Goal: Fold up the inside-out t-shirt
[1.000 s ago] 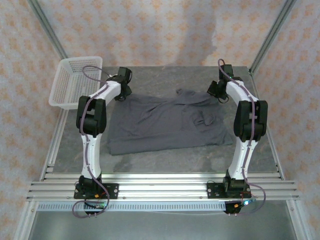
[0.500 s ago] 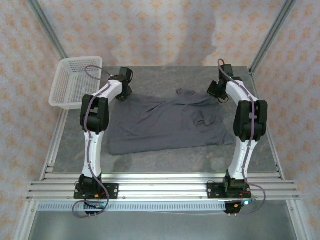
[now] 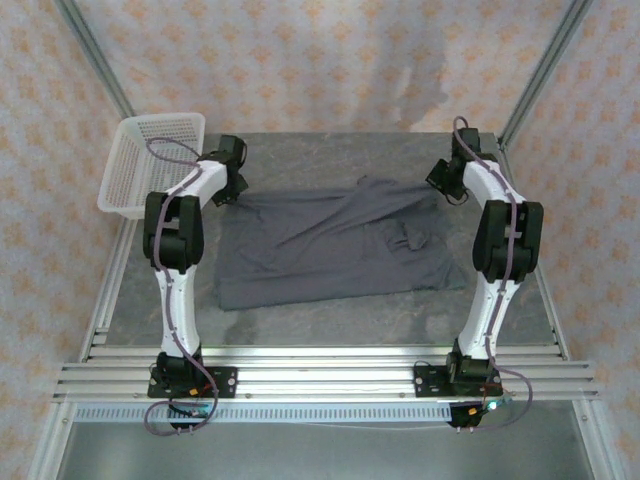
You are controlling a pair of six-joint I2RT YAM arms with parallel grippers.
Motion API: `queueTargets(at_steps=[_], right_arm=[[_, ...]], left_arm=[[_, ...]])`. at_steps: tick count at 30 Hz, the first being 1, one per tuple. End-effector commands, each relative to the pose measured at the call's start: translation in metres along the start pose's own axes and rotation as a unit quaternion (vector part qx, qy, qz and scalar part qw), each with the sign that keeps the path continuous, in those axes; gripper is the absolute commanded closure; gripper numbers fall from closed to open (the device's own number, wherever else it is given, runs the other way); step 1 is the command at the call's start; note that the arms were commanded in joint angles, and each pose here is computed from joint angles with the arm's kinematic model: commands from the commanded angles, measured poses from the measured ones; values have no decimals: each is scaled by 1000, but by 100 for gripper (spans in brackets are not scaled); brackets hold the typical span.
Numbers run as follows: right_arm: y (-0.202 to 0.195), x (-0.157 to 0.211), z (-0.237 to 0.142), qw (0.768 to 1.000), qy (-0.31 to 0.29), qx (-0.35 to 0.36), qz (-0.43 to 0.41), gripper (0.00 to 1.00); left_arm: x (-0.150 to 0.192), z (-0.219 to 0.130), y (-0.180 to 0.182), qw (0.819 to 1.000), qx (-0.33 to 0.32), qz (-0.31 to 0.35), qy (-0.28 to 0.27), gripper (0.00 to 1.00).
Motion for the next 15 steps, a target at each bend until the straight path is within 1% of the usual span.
queueTargets(at_steps=[1,5,10,13,15], right_arm=[[-3,0,9,1000,13,0,15,100],[6,-7,1,1000,8,-21,11,100],[10,-14,-21,1000,-8,-22,8,100],[-1,-6,-33,999,-34,-1,35,100],[-15,9,-35,997,-46,19,65,100]], left_arm=[[-11,-25,4,999,30,-38,-12,100],[-10,-31,1,998,42,-36,-4,100],[-14,-54,-2,997,72,-36,-3,100],[-7,-69,13,996,74,-41,-1,100],[5,-78,24,995,88,-52,8,100]])
Point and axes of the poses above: each hand's point on the last joint's axis, 136 mm out from that joint toward the fingers, its own z axis out along the fingers, its own y axis along the line the jaws close on, x = y × z, the point moved 4 cm from there along -z, back along the fingers, and after that the axes turned 9 degrees about -z, right-handed, at the moved point
